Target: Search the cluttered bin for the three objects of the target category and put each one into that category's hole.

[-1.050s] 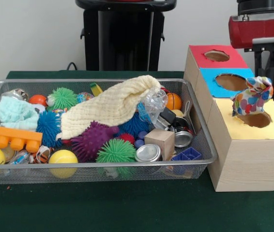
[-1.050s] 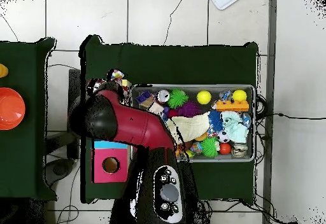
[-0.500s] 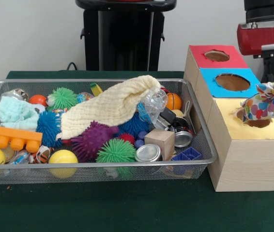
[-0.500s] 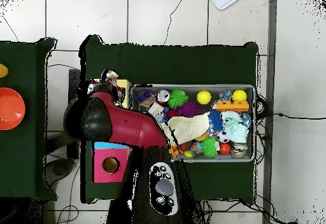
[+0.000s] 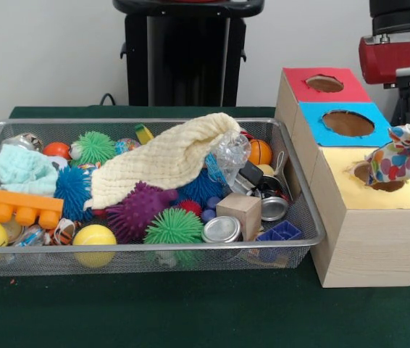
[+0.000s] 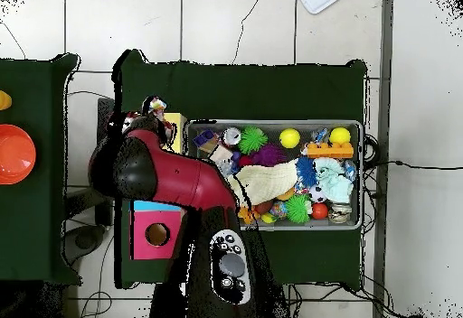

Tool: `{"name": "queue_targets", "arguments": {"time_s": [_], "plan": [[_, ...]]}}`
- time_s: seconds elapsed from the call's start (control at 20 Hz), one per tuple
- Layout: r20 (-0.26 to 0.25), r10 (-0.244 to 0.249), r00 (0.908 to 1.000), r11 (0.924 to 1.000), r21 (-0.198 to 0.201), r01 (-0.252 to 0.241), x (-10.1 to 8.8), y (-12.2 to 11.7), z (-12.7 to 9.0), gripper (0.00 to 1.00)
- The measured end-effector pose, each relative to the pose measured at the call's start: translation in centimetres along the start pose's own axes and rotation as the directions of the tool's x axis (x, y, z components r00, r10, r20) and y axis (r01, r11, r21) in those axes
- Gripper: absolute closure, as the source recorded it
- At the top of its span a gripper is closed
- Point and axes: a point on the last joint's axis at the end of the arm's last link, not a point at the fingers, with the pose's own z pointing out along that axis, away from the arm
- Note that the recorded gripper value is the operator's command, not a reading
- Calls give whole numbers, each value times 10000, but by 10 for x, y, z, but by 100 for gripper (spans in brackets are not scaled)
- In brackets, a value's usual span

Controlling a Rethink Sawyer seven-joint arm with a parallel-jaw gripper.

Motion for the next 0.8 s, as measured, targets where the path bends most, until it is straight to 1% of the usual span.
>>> {"name": "queue_targets", "arguments": {"time_s": [0.5, 0.8], "plan": [[-296, 7, 9996, 10000, 70, -5, 14, -2, 13, 100], [-647, -31, 9979, 9999, 157, 42, 33, -4, 24, 100]]}}
